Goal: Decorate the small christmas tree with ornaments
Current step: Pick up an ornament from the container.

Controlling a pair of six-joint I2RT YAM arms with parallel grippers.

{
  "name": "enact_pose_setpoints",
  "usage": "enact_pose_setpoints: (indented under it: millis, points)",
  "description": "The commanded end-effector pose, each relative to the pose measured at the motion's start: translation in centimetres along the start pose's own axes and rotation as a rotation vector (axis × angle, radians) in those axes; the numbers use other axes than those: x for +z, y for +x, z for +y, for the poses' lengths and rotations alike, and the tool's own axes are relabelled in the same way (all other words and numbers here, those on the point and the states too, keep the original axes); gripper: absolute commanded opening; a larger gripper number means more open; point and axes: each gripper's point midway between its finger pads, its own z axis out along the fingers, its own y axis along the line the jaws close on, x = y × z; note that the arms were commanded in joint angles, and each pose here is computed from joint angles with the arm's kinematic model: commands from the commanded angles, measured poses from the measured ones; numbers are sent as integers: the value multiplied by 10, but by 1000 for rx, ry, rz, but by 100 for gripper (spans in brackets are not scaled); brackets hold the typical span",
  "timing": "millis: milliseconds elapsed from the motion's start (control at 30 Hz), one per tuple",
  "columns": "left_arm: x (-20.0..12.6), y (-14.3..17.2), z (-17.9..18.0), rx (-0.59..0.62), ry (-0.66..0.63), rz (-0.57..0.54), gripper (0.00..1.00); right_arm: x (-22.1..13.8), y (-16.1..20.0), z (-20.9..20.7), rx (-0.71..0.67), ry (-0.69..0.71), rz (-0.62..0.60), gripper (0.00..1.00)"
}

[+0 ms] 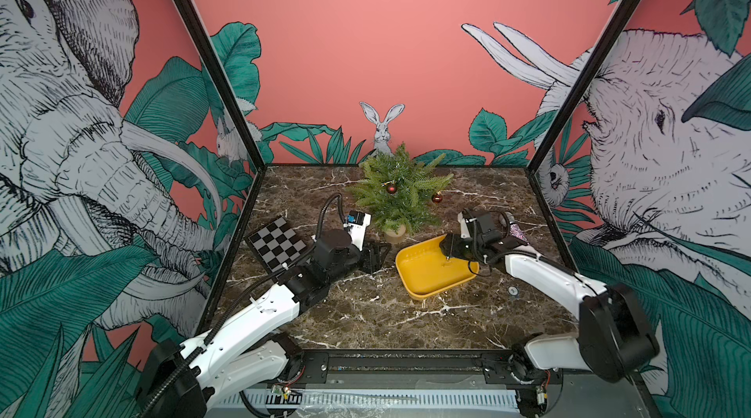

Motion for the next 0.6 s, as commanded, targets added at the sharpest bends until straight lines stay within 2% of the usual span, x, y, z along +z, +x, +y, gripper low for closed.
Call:
enact_pose_setpoints:
  millis: [0, 367, 567]
  points:
    - [-15, -20, -16, 36, 45, -50, 60, -25, -9, 12, -14, -56, -71, 47]
    - [-47, -47, -47, 82, 159, -131, 44, -115, -27, 81, -201, -275, -218, 45]
    - [-49, -59, -73, 85, 280, -140, 41, -159, -41, 117, -250, -391, -294, 45]
